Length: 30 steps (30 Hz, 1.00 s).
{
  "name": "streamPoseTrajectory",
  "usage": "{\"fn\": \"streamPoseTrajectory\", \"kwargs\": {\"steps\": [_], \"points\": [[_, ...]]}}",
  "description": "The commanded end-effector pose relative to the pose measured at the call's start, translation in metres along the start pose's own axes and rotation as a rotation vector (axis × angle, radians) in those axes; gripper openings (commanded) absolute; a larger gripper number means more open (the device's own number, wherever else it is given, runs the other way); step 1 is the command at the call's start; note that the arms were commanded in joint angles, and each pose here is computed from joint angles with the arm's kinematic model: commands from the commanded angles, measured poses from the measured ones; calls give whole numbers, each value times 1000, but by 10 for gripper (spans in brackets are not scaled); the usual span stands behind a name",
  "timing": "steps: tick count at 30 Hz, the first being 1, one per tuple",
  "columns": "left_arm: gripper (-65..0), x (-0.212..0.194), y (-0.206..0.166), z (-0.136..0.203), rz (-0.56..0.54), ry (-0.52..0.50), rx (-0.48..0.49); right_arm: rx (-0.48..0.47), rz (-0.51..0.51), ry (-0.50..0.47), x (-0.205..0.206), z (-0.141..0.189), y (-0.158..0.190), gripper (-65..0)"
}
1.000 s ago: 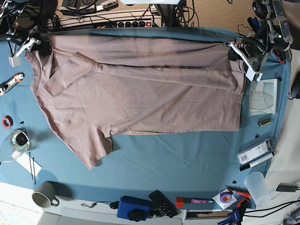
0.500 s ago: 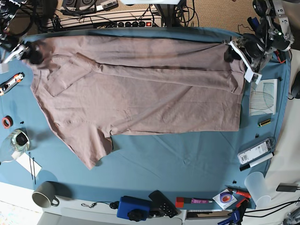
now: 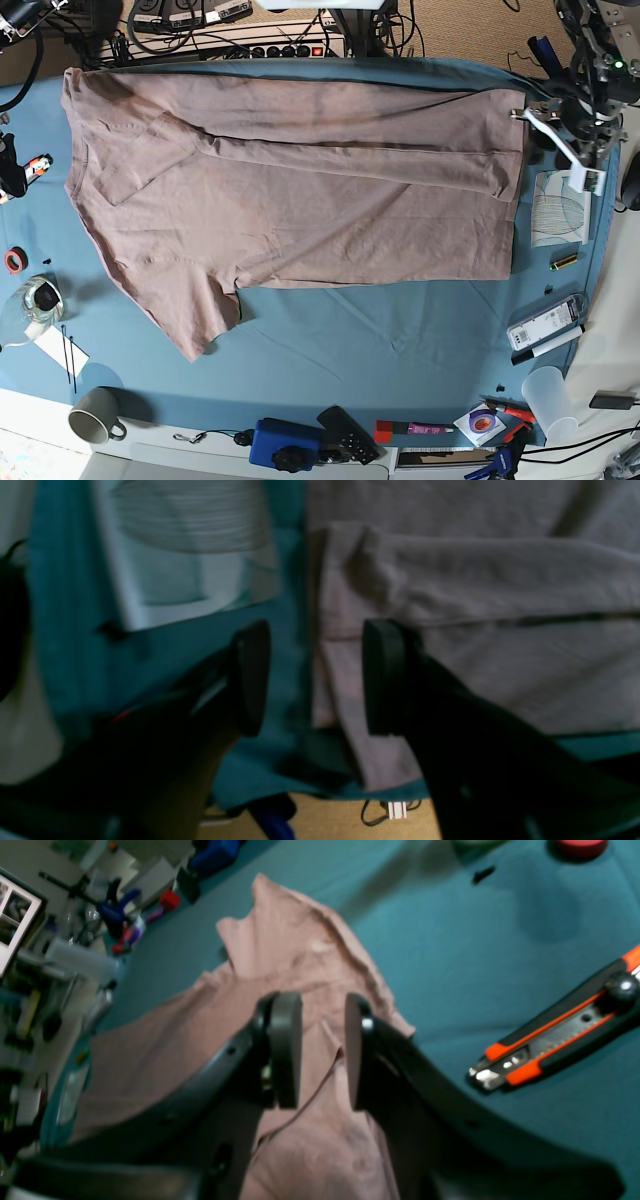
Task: Fold the T-shirt properly
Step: 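Lay the shoulder edge down and open both grippers, then move both grippers to the hem corners of the shirt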
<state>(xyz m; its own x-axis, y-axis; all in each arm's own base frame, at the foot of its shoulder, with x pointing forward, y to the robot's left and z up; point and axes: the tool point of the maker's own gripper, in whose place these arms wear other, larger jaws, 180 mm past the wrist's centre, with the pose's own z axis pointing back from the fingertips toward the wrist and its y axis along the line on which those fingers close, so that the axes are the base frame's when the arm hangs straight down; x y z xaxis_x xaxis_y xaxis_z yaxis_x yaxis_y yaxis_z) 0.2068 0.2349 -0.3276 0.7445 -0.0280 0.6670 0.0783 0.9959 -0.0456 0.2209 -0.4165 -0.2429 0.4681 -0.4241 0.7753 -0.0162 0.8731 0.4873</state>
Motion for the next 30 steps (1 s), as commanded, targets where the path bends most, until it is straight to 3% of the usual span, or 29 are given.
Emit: {"fn": "streamPoseTrajectory", "kwargs": {"steps": [1, 5, 10, 14, 20, 25, 30], "points": [[-349, 14, 2, 4, -14, -58, 6, 7, 46, -41, 22, 5, 5, -492], [-349, 25, -6, 5, 9, -117, -38, -7, 67, -55, 33, 2, 4, -492], [-349, 41, -19, 4, 11, -172, -105, -141, 139, -5, 38, -22, -14, -492], [-350, 59, -57, -2, -110, -231, -236, -137, 243, 32, 47, -67, 0, -492], [-350, 54, -98, -31, -236, -163, -295, -180, 453, 78, 80, -129, 29, -492], [-350, 45, -119, -47, -251, -109, -312, -225, 615, 78, 111, -163, 48, -493], [-350, 42, -124, -51, -289, -93, -304, -169, 569, 140, 101, -211, 47, -493]]}}
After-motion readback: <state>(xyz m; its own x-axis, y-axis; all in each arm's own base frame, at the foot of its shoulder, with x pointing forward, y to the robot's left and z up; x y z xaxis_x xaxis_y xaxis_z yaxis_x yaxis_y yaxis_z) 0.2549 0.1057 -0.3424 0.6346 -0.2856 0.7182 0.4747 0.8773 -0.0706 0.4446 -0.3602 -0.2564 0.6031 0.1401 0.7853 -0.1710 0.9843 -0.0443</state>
